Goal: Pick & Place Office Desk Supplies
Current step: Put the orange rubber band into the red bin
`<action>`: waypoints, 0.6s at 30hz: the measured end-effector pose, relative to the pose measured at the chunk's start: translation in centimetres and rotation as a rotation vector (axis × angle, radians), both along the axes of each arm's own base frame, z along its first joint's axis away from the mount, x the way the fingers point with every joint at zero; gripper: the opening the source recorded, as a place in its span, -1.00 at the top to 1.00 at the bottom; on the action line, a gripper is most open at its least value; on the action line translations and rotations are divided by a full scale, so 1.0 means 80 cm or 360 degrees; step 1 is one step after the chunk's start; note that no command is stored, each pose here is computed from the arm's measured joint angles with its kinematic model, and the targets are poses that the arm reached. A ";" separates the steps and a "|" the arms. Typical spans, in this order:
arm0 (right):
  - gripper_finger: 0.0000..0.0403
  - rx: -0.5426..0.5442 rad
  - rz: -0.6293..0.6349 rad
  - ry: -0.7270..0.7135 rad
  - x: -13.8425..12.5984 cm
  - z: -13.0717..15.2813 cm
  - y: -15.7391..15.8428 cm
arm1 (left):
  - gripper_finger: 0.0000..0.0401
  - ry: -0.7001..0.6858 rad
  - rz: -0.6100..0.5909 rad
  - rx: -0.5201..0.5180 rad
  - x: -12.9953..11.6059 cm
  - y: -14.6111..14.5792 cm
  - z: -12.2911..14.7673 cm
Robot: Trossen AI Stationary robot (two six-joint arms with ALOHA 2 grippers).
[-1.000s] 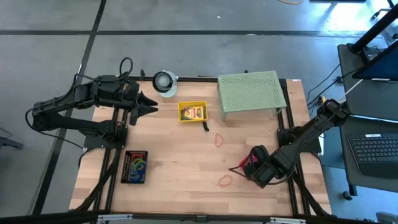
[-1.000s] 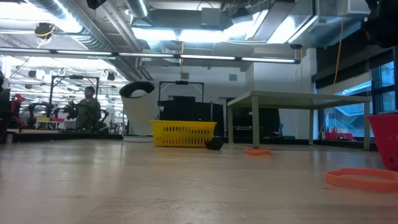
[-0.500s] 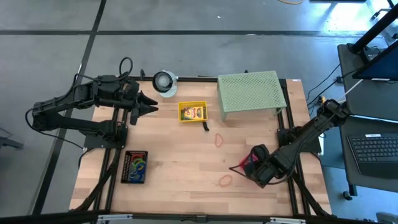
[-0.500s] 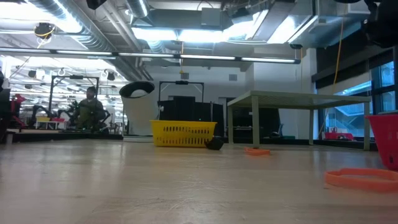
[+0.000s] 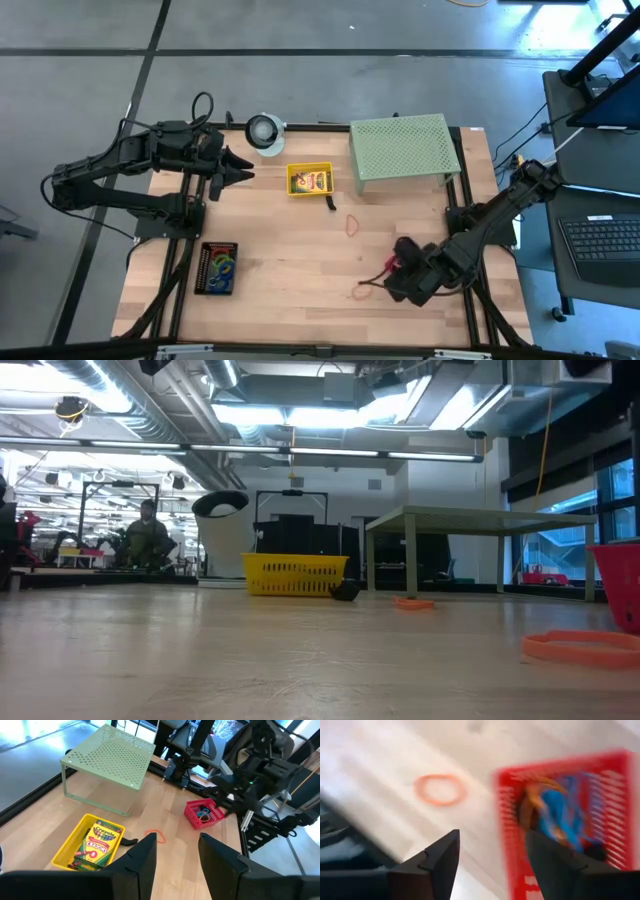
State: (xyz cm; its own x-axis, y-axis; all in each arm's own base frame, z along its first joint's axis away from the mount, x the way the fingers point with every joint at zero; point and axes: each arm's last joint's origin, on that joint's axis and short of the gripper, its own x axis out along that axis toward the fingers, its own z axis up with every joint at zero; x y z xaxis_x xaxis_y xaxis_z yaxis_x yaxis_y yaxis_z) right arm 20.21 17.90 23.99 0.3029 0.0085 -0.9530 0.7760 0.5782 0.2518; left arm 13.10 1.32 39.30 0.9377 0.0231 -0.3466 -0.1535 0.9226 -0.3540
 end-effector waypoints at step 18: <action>0.33 -0.0306 0.1380 -0.0144 0.118 -0.033 -0.011 | 0.30 0.0039 0.0027 0.0002 0.004 0.001 -0.003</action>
